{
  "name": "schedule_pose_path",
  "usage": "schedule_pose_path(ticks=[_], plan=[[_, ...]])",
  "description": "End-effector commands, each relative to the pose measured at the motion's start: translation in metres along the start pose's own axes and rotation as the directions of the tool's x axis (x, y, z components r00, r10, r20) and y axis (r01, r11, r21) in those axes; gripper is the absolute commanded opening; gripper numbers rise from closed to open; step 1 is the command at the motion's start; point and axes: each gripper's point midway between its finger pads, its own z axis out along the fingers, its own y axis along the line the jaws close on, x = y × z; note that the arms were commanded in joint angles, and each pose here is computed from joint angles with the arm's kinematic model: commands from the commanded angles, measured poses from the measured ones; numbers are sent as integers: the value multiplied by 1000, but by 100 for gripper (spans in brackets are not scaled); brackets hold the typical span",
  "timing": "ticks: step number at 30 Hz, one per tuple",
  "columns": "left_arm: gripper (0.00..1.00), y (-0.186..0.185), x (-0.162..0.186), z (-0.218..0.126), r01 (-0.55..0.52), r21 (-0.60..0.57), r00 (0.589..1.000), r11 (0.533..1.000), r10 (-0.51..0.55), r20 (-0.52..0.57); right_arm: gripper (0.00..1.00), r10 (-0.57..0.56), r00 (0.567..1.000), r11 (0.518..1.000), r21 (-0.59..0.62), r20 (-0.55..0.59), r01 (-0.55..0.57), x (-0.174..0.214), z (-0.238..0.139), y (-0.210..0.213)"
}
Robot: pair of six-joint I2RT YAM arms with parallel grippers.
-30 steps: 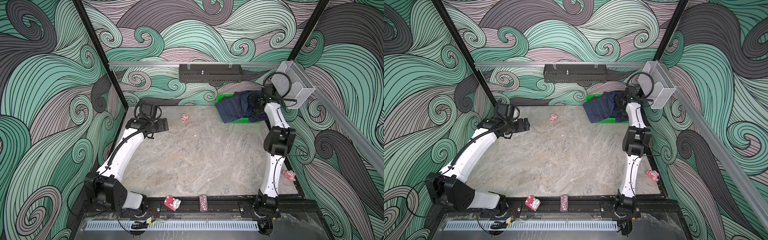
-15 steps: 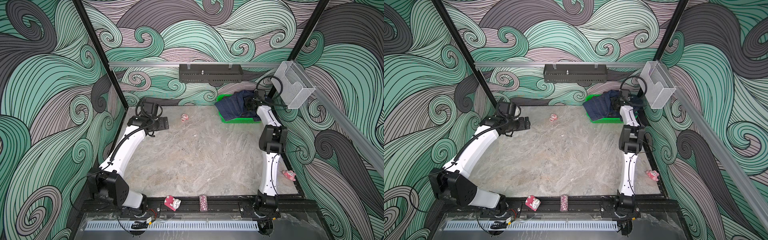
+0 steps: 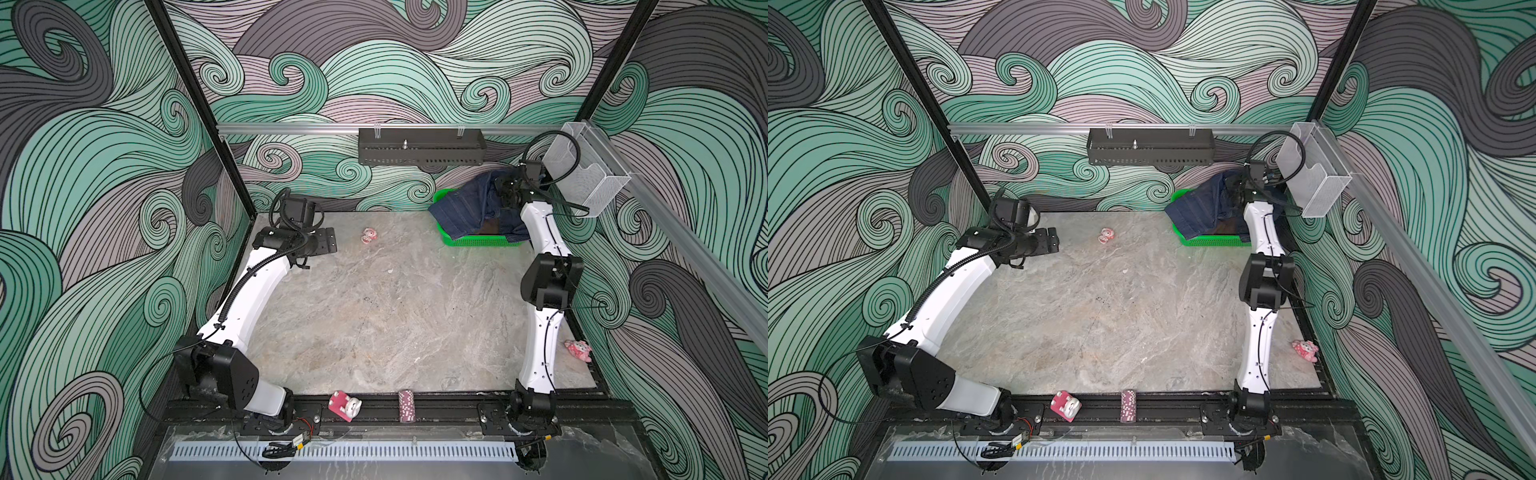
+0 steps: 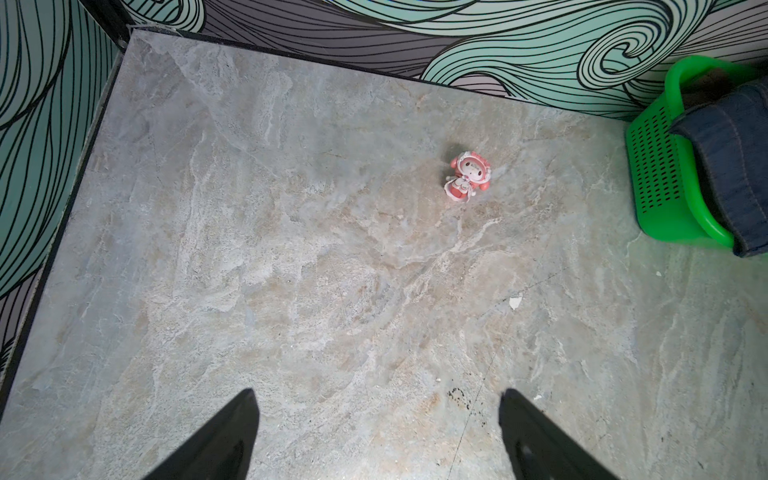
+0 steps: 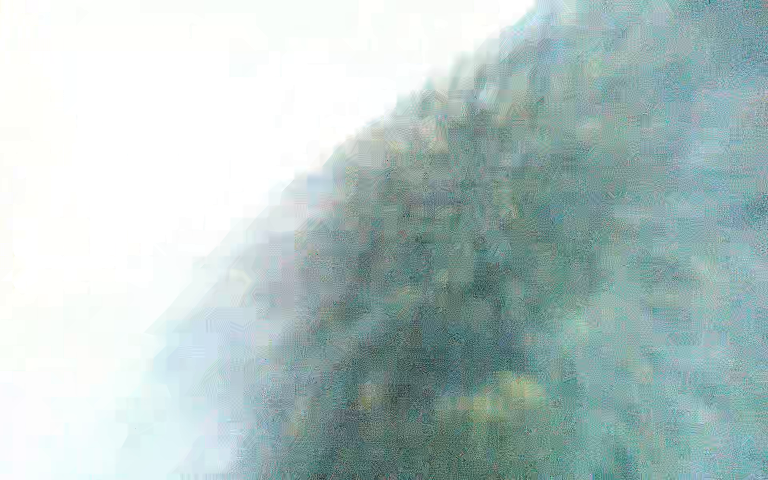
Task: Fold and stack the trousers
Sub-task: 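Grasp the blue jeans with the right gripper and lift from the basket, then lift the jeans high with the right gripper and lay them on the table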
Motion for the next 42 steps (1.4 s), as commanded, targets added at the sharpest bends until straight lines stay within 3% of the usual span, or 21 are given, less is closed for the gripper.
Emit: schedule_pose_path(ticks=[1,6,14,25,30,34,37,42], plan=[[93,2,-11,-6,29,-7,999,1000,-28,21,0,-96,990,972,-203,104,115,-22,-89,99],[93,2,-13,-18,54,2,998,999,-55,35,0,-107,987,930,-340,120,142,-24,-165,152],[92,-3,-8,-44,177,74,982,981,-181,48,0,-87,986,841,-520,144,150,-12,-269,225],[91,3,6,-72,293,114,950,949,-302,74,0,-91,994,689,-716,65,110,30,-390,300],[91,17,7,-97,346,120,918,931,-362,164,0,-121,992,617,-785,-20,60,70,-430,322],[91,31,11,-118,379,113,890,918,-395,228,0,-166,981,616,-787,-96,27,106,-437,318],[91,40,21,-127,400,92,881,912,-410,238,0,-193,969,641,-767,-155,5,138,-428,302],[91,49,31,-138,407,75,877,910,-412,246,0,-253,938,745,-666,-235,34,193,-395,246]])
